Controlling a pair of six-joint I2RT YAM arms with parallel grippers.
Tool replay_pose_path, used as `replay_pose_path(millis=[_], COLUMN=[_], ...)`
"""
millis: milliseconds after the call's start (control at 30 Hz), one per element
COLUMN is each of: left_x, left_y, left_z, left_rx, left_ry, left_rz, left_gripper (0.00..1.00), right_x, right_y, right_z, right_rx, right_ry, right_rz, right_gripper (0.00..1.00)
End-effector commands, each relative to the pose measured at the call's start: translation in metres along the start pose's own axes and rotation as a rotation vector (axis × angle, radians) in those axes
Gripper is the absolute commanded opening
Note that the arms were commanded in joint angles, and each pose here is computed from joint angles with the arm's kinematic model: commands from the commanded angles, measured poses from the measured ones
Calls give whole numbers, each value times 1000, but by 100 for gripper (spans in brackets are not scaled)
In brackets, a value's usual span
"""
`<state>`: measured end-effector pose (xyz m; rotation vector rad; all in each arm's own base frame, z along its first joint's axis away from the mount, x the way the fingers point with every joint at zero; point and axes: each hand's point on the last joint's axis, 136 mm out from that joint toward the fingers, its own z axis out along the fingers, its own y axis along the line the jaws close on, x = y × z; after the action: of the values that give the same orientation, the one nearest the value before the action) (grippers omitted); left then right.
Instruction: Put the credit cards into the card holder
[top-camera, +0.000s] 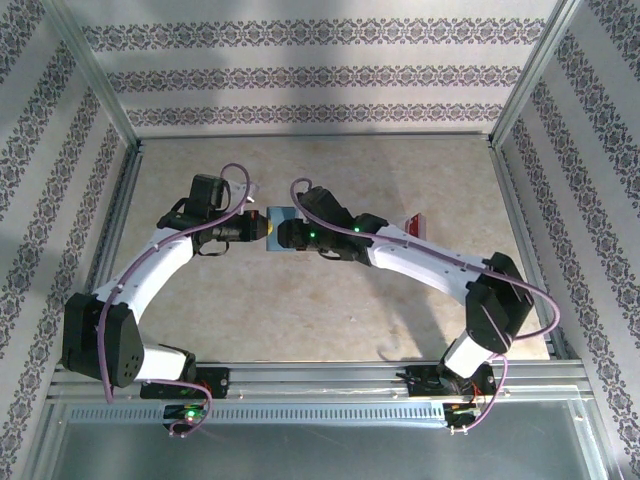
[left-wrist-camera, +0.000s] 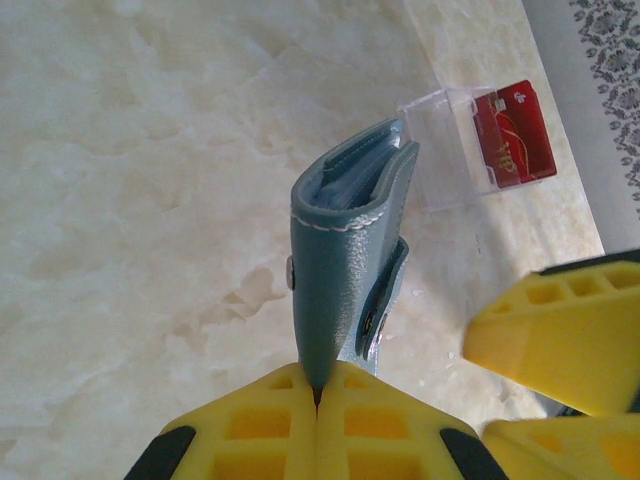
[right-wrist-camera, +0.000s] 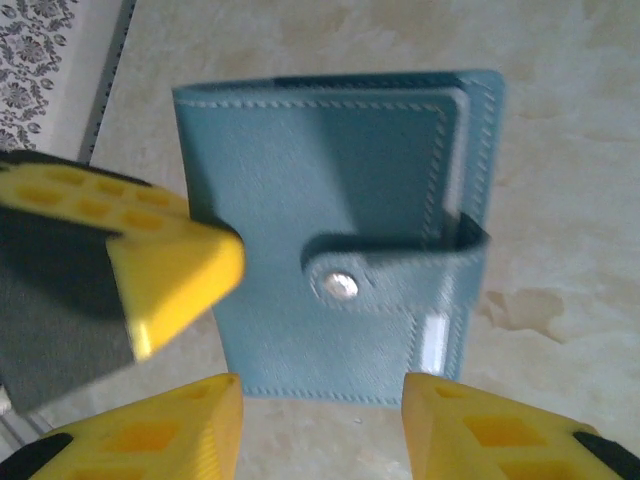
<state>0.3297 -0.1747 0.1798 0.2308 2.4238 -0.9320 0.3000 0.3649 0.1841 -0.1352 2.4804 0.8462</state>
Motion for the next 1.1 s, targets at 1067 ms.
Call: replay_pose_path(millis=[1067], left_x=[13], left_y=[-49], left_z=[8], left_rx=[221], left_ry=[70], left_rz=[-1], left_gripper=[0], right_x=[3], right_y=[-56], right_z=[20], right_rx=[97], right_ry=[28], right_rz=[115], right_gripper=[22])
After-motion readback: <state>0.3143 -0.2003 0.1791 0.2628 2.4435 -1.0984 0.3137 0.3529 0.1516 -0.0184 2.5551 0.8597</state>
